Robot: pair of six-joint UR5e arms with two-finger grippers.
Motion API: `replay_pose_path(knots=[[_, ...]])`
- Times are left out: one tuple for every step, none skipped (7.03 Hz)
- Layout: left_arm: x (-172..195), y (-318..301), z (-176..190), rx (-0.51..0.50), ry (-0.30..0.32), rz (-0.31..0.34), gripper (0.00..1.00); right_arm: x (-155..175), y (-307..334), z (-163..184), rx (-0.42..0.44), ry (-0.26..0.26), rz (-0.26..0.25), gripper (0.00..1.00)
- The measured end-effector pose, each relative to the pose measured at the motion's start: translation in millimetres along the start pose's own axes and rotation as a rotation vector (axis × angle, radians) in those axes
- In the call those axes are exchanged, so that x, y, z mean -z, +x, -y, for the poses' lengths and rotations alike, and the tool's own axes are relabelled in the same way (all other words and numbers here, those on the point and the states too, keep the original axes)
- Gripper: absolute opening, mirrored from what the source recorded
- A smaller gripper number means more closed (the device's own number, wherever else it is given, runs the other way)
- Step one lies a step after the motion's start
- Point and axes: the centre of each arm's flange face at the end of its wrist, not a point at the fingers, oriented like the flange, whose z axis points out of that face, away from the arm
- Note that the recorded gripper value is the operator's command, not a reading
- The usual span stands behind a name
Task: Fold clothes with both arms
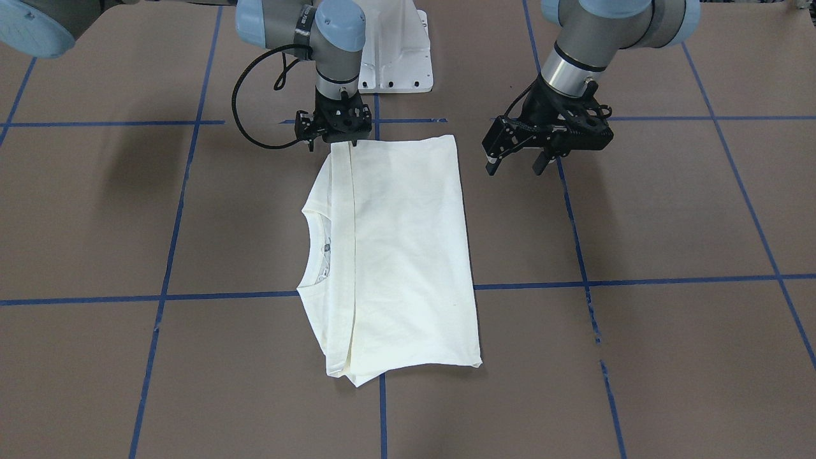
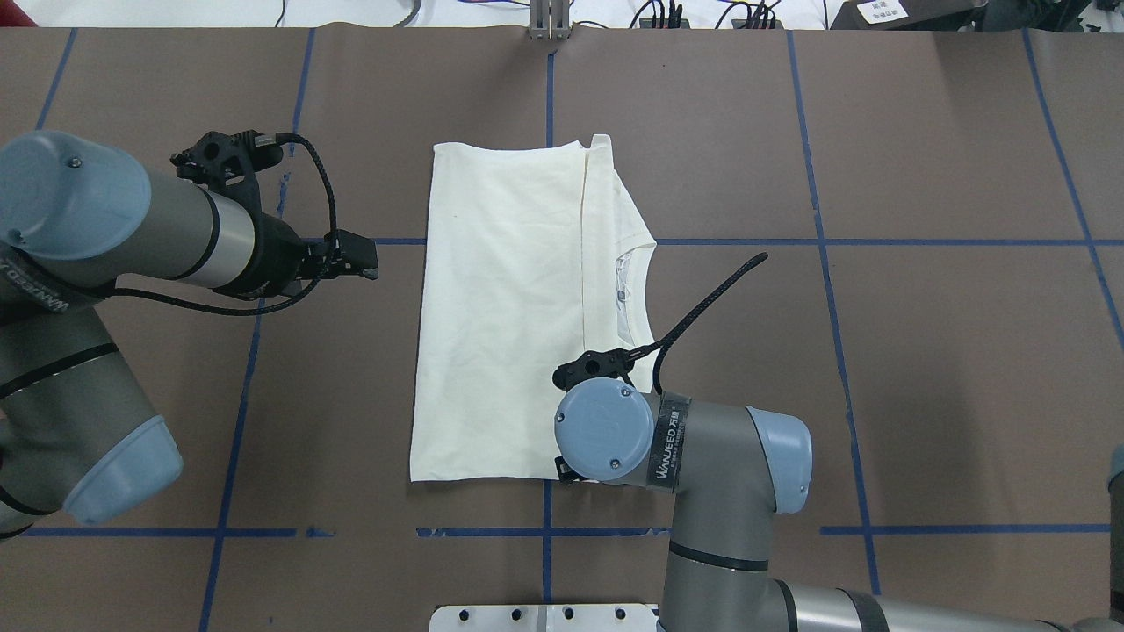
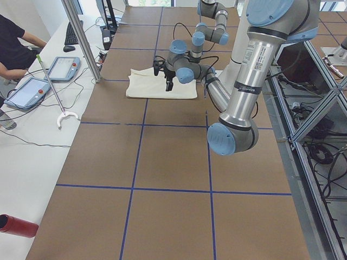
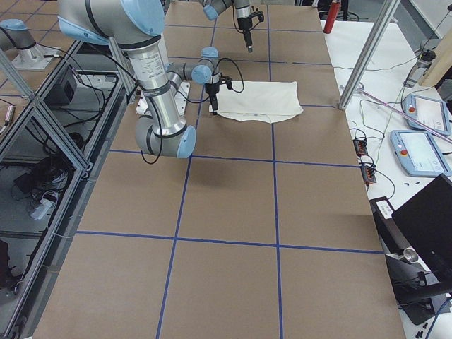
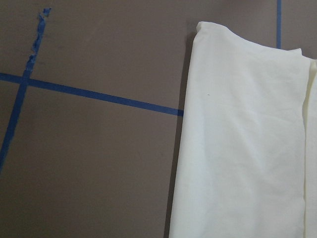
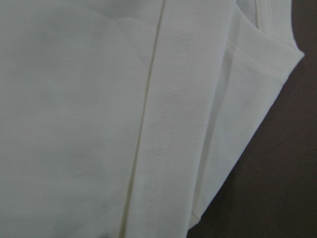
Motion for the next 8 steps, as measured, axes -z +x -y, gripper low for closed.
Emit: replay_pose_path(knots=[[0.0,0.0,0.0,0.000,0.000,0.000,1.00,-1.3,1.0,1.2,-0.002,0.000,-0.004,1.00],[0.1,0.1,0.0,-0.001,0.001,-0.001,1.00,-3.3,2.1,2.2,-0.003,-0.001,-0.010,1.00],[0.1,0.3,-0.3,-0.002,0.000,-0.001,1.00,-4.3,3.6,3.0,-0.006,-0.003,-0.015,1.00],[-0.1,0.3,-0.5,-0.002,0.000,-0.001,1.00,-4.9,5.4,4.0,-0.009,-0.006,-0.023,1.00],[-0.7,0.7,-1.6,-0.001,-0.002,-0.001,1.00,-4.9,7.4,5.4,-0.012,-0.007,-0.028,1.00],[-1.8,1.5,-3.7,-0.001,-0.005,-0.001,1.00,-4.9,9.8,7.3,-0.016,-0.007,-0.032,1.00],[-2.8,2.0,-5.4,-0.002,-0.008,-0.001,1.00,-4.9,13.9,10.2,-0.023,-0.009,-0.043,1.00],[-3.5,2.4,-6.4,-0.003,-0.010,-0.001,1.00,-5.0,19.4,13.4,-0.028,-0.013,-0.058,1.00]])
